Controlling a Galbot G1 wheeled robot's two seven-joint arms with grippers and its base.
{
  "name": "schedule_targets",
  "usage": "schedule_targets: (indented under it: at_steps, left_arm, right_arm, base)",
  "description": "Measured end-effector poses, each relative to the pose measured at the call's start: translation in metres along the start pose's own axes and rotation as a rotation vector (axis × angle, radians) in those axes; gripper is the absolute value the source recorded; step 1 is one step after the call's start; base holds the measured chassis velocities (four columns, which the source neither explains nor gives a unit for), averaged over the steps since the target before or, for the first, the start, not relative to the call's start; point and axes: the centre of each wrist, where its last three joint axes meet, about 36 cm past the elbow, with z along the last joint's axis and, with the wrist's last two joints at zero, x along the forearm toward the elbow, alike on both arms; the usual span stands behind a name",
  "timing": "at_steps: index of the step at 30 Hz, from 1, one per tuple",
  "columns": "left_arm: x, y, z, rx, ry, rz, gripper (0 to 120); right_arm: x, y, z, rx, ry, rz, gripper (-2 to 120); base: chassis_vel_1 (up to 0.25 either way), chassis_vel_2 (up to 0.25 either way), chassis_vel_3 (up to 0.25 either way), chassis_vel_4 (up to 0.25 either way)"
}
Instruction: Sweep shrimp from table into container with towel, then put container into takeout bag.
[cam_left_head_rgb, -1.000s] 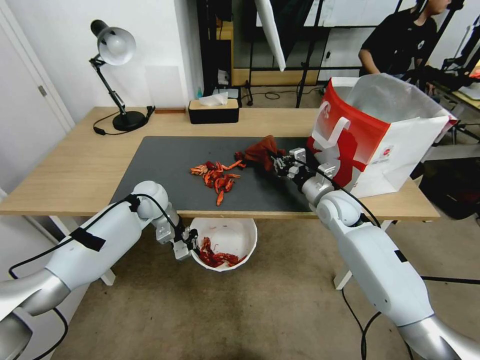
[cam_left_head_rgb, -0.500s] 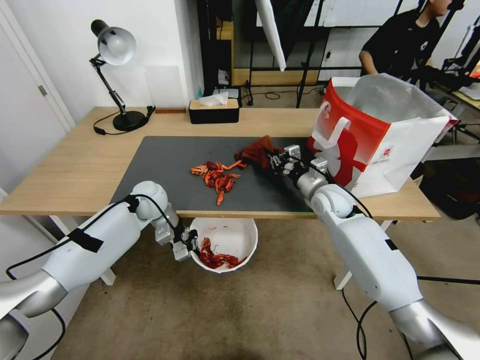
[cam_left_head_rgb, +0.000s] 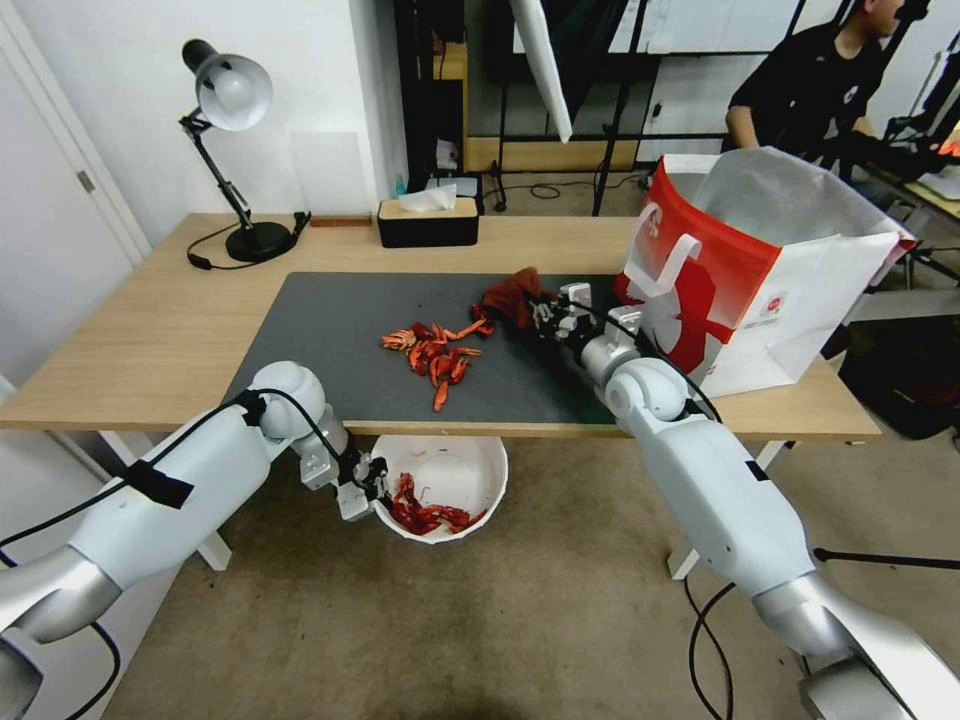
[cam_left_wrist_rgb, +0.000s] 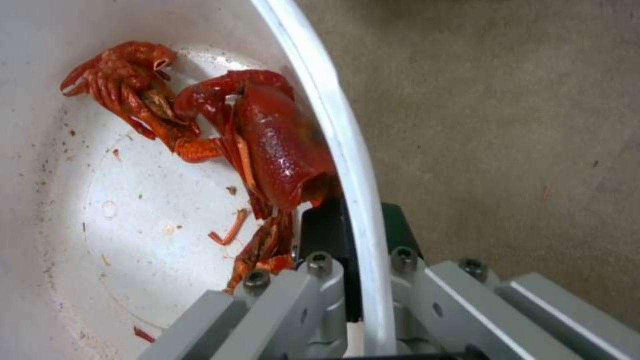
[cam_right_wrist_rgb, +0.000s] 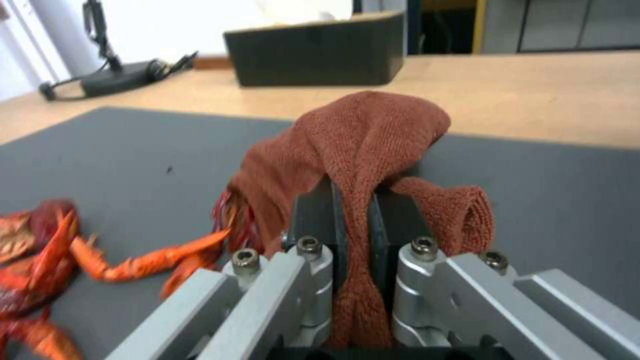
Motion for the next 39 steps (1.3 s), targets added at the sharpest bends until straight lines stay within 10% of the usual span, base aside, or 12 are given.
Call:
schedule_targets:
  at_steps: [39]
  left_arm:
    - [0.015, -0.013, 0.006, 0.028, 0.022, -0.010, 0]
  right_arm:
    - [0.039, 0.023, 0.029, 0.056, 0.072, -0.368, 4]
  base:
    - [0.000, 0.000, 0.000, 0.000]
